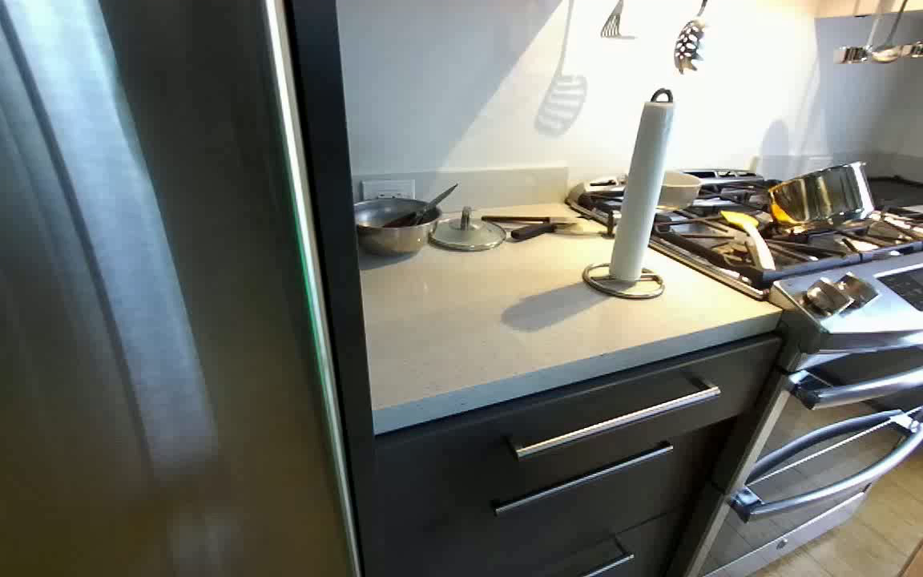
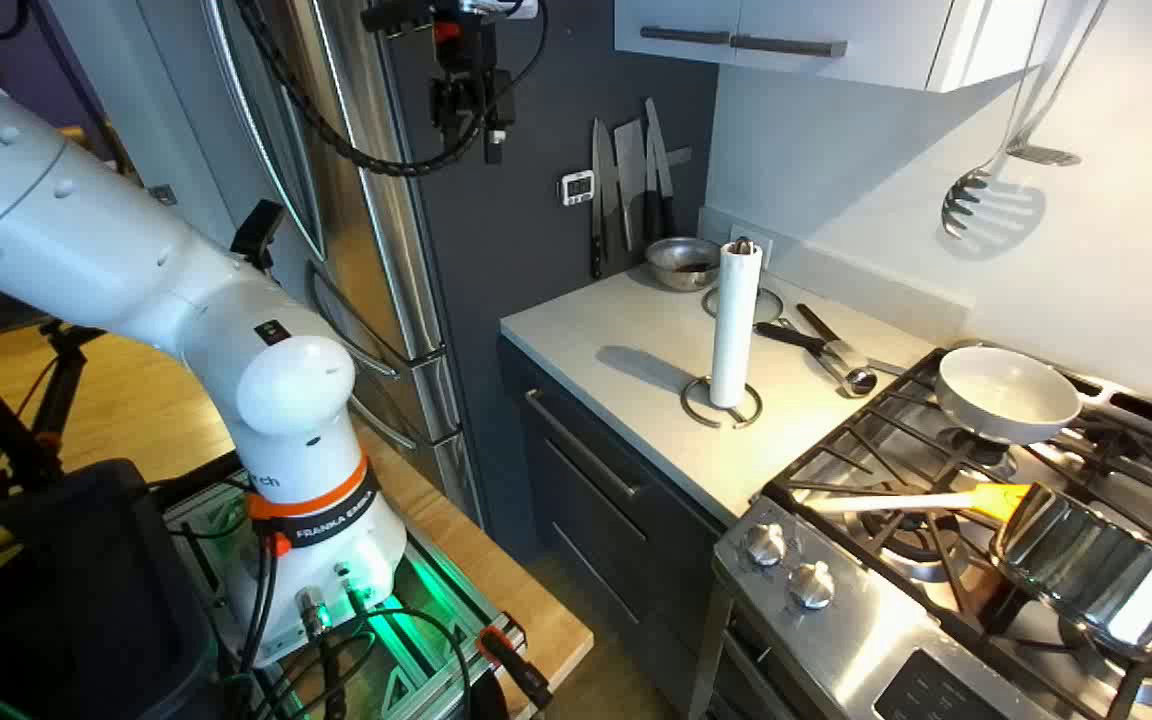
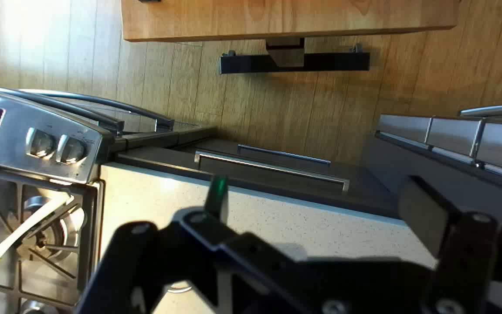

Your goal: Remove the paper towel from the stand and put it upright on the cupboard

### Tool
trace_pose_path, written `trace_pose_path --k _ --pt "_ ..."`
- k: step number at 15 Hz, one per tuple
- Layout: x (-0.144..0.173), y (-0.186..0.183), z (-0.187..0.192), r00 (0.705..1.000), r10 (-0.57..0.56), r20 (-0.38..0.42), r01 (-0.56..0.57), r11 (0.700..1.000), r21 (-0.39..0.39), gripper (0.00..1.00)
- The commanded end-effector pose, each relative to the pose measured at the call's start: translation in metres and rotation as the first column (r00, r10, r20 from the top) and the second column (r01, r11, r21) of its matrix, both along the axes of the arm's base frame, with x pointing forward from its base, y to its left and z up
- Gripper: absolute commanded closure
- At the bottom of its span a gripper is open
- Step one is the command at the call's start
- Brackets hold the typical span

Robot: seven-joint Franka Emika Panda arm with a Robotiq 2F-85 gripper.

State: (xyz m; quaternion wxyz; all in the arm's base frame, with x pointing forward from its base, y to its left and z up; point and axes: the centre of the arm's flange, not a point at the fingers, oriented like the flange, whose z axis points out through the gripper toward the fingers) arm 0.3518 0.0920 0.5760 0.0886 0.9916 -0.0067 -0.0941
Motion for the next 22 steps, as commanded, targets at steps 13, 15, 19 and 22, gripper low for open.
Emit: trace_pose_path --k 13,15,19,22 --pt "0.037 -0.069 -0.019 0.988 -0.149 0.050 0.154 0.983 -0.101 0.00" --pt "0.053 -0.098 -0.028 0.981 -0.165 0.102 0.177 0.977 -0.121 0.00" --pt "0.073 -0.151 -0.051 0.958 -0.229 0.170 0.240 0.970 -0.045 0.00" --pt "0.082 -0.182 -0.063 0.932 -0.280 0.232 0.284 0.959 0.013 0.00"
